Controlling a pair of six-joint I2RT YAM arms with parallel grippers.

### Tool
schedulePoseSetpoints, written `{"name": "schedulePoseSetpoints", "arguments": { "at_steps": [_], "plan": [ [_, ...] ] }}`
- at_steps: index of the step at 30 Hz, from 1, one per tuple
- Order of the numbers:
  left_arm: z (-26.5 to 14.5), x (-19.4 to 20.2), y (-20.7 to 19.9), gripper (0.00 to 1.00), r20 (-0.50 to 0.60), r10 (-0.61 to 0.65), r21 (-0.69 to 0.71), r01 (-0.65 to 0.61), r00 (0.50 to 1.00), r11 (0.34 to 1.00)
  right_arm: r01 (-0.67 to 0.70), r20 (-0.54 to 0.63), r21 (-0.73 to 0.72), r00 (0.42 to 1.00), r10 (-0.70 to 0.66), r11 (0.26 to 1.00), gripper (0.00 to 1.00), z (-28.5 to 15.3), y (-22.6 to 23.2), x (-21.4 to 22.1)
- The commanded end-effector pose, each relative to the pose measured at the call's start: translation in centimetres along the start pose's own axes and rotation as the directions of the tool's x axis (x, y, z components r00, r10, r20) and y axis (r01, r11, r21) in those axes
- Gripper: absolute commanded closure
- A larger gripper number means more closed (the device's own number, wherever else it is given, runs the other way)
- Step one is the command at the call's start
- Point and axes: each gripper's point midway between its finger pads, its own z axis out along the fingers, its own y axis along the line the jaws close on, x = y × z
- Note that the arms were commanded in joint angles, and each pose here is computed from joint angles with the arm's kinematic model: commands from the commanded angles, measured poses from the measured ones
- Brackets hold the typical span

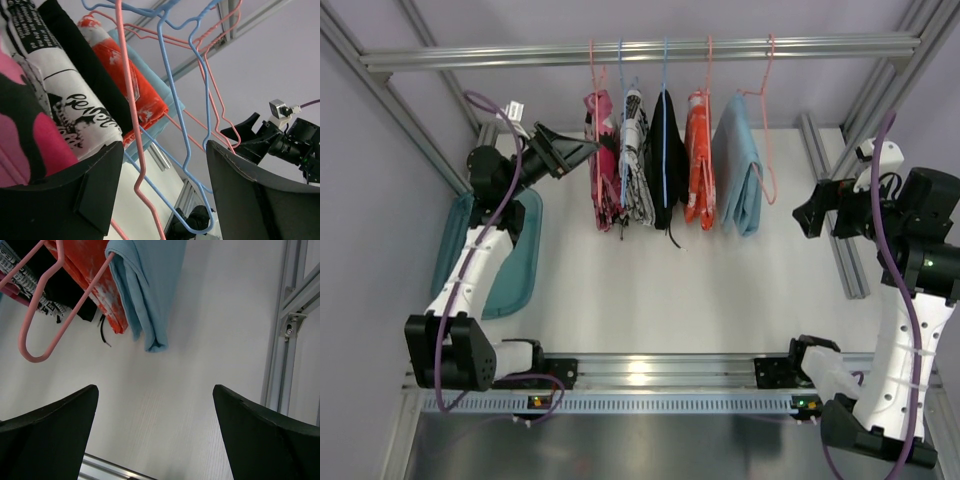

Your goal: Remove the trousers from the hanger

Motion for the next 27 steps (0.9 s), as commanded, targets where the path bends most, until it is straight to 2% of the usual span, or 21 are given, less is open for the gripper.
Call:
{"name": "schedulePoseSetpoints", "arguments": {
  "at_steps": [1, 4, 10, 12, 16, 18, 21, 25, 27],
  "plan": [
    [0.9, -0.2, -3.3, 0.28, 0.016, 0.088, 0.154, -0.089, 0.996, 0.984, 0.033, 0.051, 0.028, 0.998, -0.034, 0.999, 0.01, -0.3, -0.6, -1.4],
    [2.2, 0.4, -2.7, 0.33, -0.008, 0.068, 0.162, -0.066, 0.998, 0.985, 0.029, 0.044, 0.023, 0.999, -0.030, 0.999, 0.01, 0.0, -0.7, -1.3],
    [3.4, -0.5, -2.7, 0.40, 0.014, -0.011, 0.208, 0.008, 1.000, 0.978, 0.027, 0.035, 0.015, 0.999, -0.028, 1.000, 0.01, 0.2, -0.7, -1.1],
    [3.5, -1.1, -3.3, 0.46, 0.033, -0.018, 0.244, 0.010, 0.999, 0.970, 0.026, 0.032, 0.014, 0.999, -0.026, 1.000, 0.01, 0.2, -0.7, -0.9],
    [3.9, -1.4, -3.3, 0.59, 0.023, -0.109, 0.304, 0.097, 0.994, 0.948, 0.026, 0.026, 0.013, 0.999, -0.026, 1.000, 0.01, 0.3, -0.7, -0.6],
    [3.7, -1.6, -3.9, 0.66, 0.033, -0.108, 0.351, 0.090, 0.994, 0.932, 0.032, 0.027, 0.015, 0.999, -0.032, 0.999, 0.01, 0.2, -0.7, -0.5],
    [3.8, -1.9, -4.0, 0.72, 0.036, -0.132, 0.357, 0.110, 0.991, 0.928, 0.033, 0.026, 0.015, 0.999, -0.034, 0.999, 0.01, 0.2, -0.7, -0.5],
    [3.7, -2.3, -4.9, 1.00, 0.045, -0.104, 0.362, 0.081, 0.994, 0.929, 0.038, 0.027, 0.011, 0.999, -0.038, 0.999, 0.01, 0.1, -0.6, -0.7],
    [3.7, -2.6, -5.3, 1.00, 0.054, -0.093, 0.355, 0.068, 0.994, 0.932, 0.040, 0.030, 0.010, 0.999, -0.040, 0.999, 0.01, 0.1, -0.6, -0.8]
  ]
}}
